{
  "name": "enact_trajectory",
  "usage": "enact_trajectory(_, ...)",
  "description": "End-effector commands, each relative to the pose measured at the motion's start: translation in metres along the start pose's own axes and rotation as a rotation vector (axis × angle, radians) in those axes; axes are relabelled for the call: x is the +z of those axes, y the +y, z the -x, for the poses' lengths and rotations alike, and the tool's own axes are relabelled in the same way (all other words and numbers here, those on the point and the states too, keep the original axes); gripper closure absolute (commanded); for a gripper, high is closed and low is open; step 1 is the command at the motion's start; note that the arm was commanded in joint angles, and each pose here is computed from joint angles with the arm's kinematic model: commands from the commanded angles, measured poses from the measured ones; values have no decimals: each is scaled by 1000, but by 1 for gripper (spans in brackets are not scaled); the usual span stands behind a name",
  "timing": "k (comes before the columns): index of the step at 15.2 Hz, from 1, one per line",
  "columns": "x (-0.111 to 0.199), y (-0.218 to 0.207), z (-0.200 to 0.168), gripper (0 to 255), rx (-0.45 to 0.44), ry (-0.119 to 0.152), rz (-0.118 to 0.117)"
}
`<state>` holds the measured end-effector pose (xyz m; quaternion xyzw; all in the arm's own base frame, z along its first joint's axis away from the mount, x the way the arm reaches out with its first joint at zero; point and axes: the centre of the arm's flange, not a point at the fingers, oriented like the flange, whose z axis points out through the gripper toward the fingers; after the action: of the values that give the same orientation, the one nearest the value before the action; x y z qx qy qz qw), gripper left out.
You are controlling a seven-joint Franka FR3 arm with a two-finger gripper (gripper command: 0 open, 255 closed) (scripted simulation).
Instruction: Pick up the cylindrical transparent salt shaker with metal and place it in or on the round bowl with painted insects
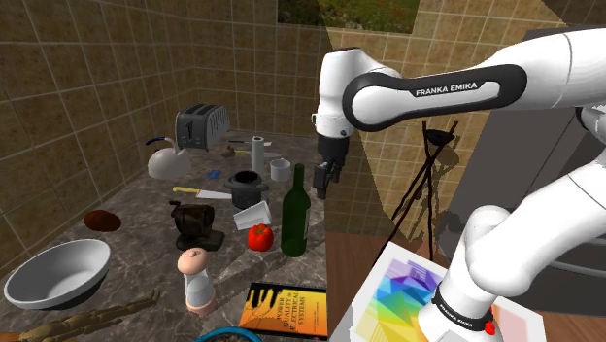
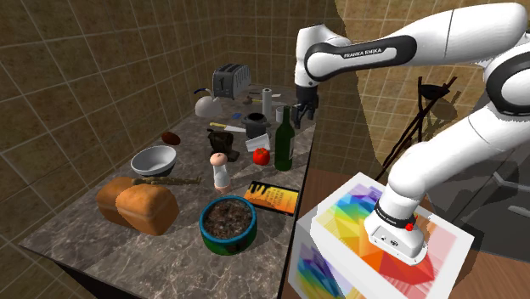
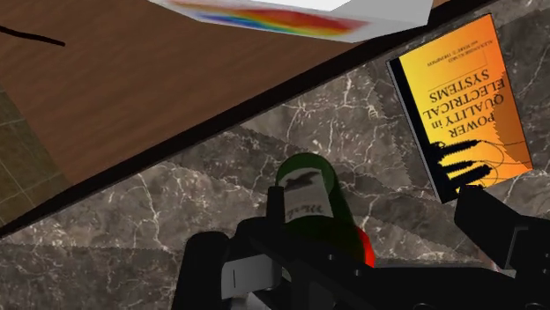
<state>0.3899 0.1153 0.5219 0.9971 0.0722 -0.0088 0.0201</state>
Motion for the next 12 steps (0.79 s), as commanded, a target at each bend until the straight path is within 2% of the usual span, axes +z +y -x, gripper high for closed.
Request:
enact_trajectory(1,8,-19,-17,0,-8,4,-17)
enact_trajectory(12,45,-120,-97,0,-51,21,-102)
